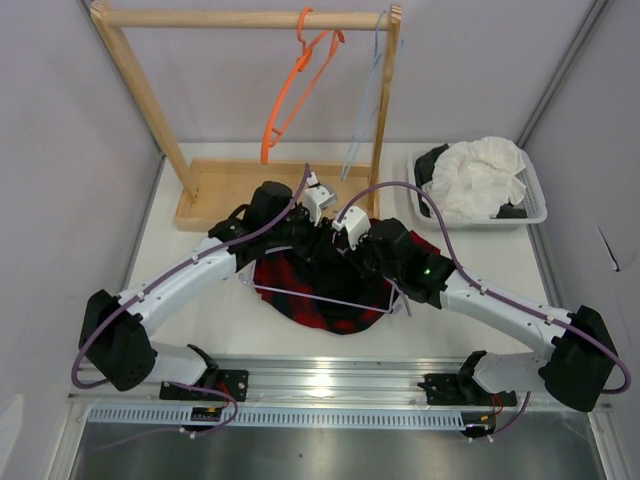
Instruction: Place the skirt on the hanger
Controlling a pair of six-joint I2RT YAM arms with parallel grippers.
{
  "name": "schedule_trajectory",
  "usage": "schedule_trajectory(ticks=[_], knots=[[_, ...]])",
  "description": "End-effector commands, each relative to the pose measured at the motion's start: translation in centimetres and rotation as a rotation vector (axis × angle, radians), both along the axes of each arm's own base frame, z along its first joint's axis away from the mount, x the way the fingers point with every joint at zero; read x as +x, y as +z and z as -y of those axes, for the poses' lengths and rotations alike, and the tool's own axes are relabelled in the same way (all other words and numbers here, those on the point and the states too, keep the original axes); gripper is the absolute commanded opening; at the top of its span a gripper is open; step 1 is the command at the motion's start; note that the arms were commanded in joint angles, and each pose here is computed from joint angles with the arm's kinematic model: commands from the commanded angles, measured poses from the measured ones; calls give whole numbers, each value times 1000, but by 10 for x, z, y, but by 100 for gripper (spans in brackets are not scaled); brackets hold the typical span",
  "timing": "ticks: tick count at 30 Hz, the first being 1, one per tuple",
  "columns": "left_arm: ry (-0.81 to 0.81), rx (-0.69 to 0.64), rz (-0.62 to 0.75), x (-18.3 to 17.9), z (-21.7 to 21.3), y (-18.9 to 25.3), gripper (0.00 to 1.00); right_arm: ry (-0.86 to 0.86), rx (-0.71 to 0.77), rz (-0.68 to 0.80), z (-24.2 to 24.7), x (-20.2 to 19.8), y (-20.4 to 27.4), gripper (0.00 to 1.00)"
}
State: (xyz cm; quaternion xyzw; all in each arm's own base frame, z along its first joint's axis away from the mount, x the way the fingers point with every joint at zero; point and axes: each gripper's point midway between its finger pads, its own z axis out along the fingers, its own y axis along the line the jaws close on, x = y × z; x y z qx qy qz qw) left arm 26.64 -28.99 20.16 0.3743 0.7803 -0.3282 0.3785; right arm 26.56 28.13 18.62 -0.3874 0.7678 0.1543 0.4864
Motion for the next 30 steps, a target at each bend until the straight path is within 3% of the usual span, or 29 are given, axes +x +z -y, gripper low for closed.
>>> schedule_trajectory(ticks=[1,9,14,26,30], knots=[[260,55,83,32,-41,22,44,-284,49,21,36,25,14,0],[147,-21,99,11,-31,32,50,-289,33,18,39,26,9,0],[180,-13,112,16,-36,33,54,-290,40,15,41,25,9,0],[492,100,121,45,-81,28,50,-305,34,6,48,24,9,0],[709,135,112,58,-116,22,52,-288,36,-6,46,23,7,0]])
